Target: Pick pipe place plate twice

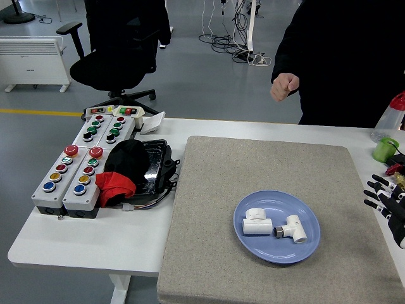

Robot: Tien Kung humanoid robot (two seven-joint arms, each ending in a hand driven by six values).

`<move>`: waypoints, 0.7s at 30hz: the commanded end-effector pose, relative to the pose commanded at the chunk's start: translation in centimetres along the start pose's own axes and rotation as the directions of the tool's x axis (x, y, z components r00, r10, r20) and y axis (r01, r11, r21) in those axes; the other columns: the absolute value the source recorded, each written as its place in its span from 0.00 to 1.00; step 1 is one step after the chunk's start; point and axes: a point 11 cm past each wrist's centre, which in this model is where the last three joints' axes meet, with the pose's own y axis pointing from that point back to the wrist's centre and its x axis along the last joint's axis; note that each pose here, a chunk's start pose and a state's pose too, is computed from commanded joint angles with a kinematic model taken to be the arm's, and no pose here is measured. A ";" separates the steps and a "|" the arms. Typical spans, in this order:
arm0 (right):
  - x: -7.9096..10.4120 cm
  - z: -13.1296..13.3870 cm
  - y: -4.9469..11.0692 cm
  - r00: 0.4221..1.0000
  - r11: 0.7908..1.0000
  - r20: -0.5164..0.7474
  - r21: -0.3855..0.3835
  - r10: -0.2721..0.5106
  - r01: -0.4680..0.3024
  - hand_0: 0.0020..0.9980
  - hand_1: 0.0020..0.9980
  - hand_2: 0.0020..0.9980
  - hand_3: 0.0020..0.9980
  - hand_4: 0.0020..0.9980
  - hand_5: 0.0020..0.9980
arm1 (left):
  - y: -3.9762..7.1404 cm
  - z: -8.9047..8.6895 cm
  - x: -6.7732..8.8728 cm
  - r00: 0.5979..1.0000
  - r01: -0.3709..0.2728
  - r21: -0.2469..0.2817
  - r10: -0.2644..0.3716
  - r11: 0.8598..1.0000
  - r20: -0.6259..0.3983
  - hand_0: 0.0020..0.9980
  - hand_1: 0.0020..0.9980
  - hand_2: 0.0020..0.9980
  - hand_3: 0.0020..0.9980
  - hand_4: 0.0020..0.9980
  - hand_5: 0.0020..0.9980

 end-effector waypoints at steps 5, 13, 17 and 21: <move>0.0 0.3 0.0 1.000 1.000 -0.016 -0.027 -0.003 0.003 0.78 0.74 0.78 0.77 0.49 0.61 | 0.0 0.0 0.0 1.000 -0.001 -0.001 0.001 1.000 0.002 0.65 0.63 0.63 0.55 0.39 1.00; 0.0 0.3 0.1 1.000 0.999 -0.023 -0.034 -0.005 0.004 0.78 0.74 0.78 0.76 0.49 0.62 | 0.0 0.1 0.1 1.000 -0.003 -0.004 0.003 1.000 0.002 0.65 0.63 0.63 0.55 0.39 1.00; -0.1 0.5 0.0 1.000 0.999 -0.028 -0.043 -0.010 0.009 0.78 0.74 0.78 0.76 0.49 0.62 | 0.0 0.1 0.0 1.000 -0.002 -0.004 0.002 1.000 0.002 0.65 0.63 0.63 0.55 0.39 1.00; 0.0 0.7 0.1 0.999 0.999 -0.031 -0.049 -0.009 0.008 0.78 0.74 0.77 0.76 0.49 0.62 | 0.0 0.0 -0.1 1.000 0.001 -0.001 -0.001 1.000 0.003 0.65 0.63 0.63 0.55 0.39 1.00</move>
